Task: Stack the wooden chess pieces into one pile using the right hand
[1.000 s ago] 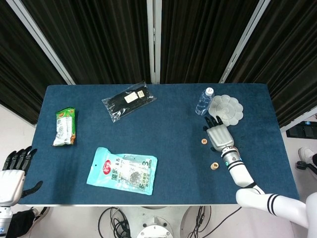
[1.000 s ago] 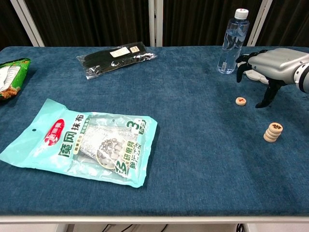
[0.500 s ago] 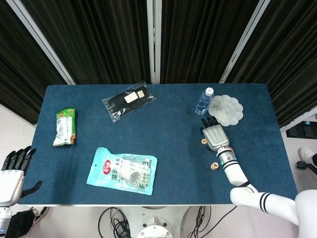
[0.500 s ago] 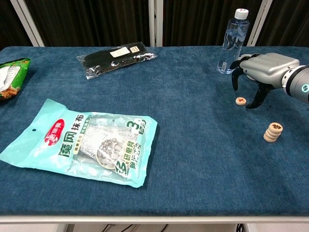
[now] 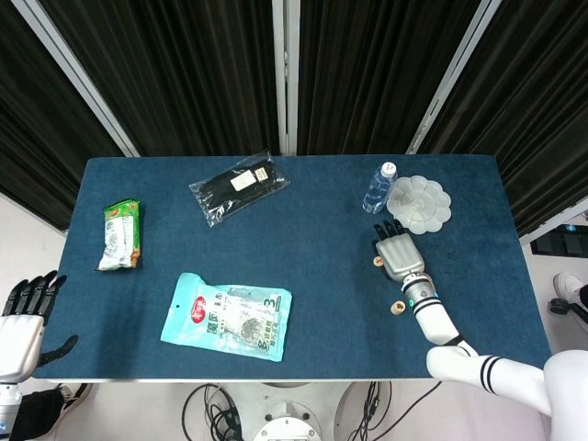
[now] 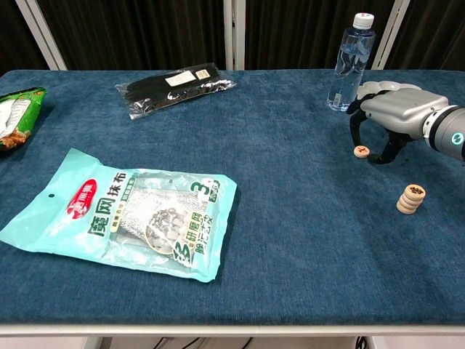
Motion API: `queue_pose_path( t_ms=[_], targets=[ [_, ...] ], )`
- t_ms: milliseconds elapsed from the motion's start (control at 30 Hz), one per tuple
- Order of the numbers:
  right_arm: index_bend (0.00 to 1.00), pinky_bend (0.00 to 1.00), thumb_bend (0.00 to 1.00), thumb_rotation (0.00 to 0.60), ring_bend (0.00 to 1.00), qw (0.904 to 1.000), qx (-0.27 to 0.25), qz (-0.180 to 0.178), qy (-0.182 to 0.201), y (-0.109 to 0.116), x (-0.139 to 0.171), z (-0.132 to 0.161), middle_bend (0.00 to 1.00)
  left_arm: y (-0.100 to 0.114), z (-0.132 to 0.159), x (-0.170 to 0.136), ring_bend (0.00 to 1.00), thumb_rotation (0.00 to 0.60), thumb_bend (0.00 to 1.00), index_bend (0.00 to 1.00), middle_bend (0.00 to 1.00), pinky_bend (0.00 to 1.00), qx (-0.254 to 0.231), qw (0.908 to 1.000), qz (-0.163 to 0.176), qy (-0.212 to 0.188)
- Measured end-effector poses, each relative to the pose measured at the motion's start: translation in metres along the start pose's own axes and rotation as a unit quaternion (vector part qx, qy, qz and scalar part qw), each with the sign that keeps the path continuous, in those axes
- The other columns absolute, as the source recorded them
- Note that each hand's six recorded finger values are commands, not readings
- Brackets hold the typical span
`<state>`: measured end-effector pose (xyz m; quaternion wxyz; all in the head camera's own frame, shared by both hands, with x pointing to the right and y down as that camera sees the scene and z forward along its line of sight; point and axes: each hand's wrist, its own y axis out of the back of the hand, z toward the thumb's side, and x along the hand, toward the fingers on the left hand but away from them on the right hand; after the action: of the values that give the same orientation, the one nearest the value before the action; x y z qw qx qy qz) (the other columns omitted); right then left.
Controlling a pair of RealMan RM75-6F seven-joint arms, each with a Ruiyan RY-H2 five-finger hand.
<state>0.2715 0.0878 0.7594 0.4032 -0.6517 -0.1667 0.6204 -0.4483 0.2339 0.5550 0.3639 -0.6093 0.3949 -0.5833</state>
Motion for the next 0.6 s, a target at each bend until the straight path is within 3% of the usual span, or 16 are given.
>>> queue_pose_path(
  t_ms=[600],
  targets=[
    [0.46,0.00,0.27,0.600,0.00,1.0000,-0.003,0.000,0.002,-0.0025,-0.0010,0.0013,0.12,0.0007,-0.0013,0.0001,0.00,0.600,0.19,0.04,0.00,0.00,0.000,1.0000,0.002,0.002]
  ],
)
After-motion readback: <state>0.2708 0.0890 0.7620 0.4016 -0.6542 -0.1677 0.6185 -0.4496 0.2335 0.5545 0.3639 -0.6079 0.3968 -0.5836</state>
